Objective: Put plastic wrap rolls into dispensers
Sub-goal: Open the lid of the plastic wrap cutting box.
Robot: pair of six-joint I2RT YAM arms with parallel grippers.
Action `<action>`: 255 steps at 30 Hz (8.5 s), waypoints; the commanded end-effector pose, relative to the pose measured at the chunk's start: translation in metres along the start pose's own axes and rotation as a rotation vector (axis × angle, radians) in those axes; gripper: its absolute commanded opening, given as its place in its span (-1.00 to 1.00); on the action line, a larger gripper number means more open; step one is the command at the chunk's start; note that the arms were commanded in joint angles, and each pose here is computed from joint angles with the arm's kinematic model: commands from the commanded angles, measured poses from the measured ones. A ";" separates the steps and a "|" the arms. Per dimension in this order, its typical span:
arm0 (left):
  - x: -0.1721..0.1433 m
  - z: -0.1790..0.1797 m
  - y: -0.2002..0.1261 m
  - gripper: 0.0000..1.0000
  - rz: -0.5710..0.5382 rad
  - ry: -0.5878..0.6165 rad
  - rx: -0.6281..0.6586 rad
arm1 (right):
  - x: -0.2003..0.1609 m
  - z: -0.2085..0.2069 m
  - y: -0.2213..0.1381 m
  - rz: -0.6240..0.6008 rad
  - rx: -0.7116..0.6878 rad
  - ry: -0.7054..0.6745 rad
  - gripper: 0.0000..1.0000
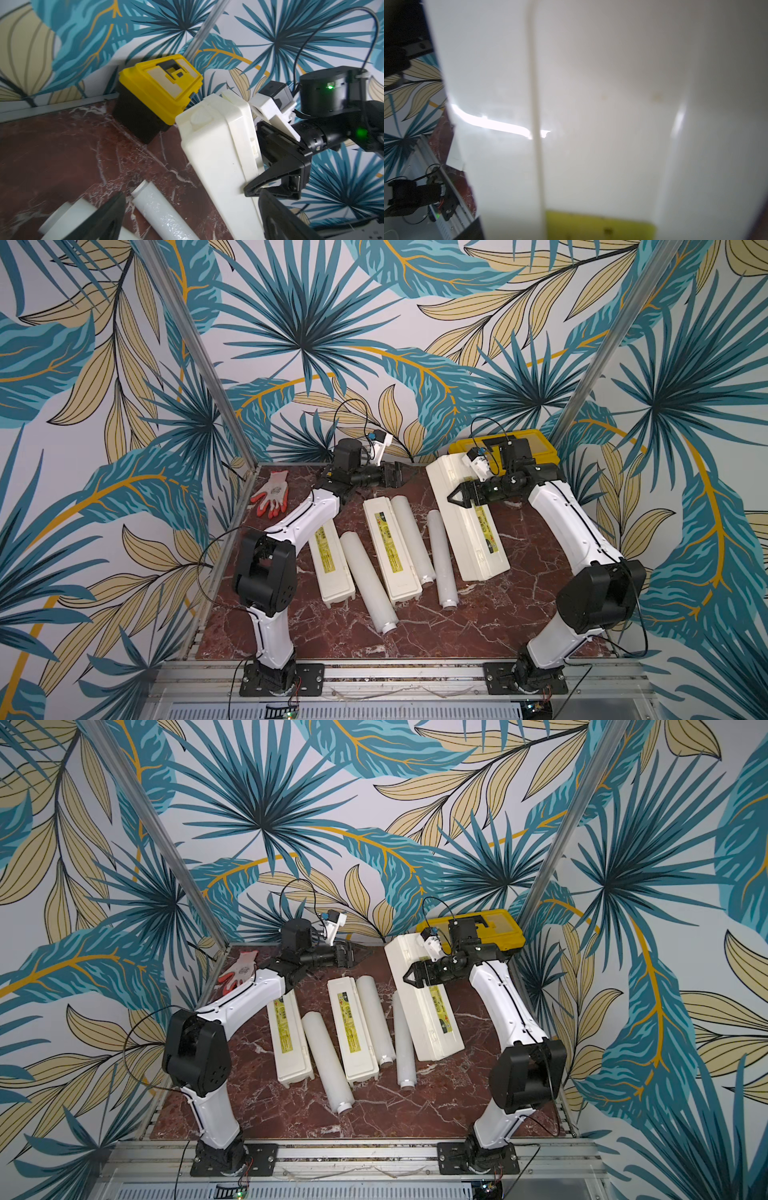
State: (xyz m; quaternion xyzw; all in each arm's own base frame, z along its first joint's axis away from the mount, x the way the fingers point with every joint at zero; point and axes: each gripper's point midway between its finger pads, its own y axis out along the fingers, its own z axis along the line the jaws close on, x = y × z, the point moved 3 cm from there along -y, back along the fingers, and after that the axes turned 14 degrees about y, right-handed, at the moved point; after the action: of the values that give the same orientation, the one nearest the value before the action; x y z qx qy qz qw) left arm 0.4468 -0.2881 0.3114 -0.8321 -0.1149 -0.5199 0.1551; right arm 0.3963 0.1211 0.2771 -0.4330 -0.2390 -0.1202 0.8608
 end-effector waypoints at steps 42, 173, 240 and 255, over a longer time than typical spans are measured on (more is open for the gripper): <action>-0.002 -0.077 0.062 0.78 -0.090 0.071 -0.344 | 0.002 0.091 -0.035 -0.003 0.686 -0.013 0.34; -0.001 -0.075 0.027 0.72 0.065 0.056 -0.275 | -0.027 0.082 -0.023 0.074 0.713 0.031 0.11; -0.027 -0.059 0.052 0.34 0.143 -0.029 -0.037 | -0.026 0.085 -0.026 0.049 0.720 0.022 0.10; -0.040 -0.071 0.080 0.81 0.195 -0.057 -0.068 | -0.030 0.090 -0.020 0.067 0.746 0.025 0.09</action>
State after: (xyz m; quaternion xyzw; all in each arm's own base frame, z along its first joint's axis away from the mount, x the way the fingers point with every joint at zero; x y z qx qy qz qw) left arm 0.3902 -0.3589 0.3367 -0.8722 -0.0142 -0.4763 0.1108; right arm 0.3608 0.1595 0.3056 -0.1257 -0.2585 -0.0380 0.9570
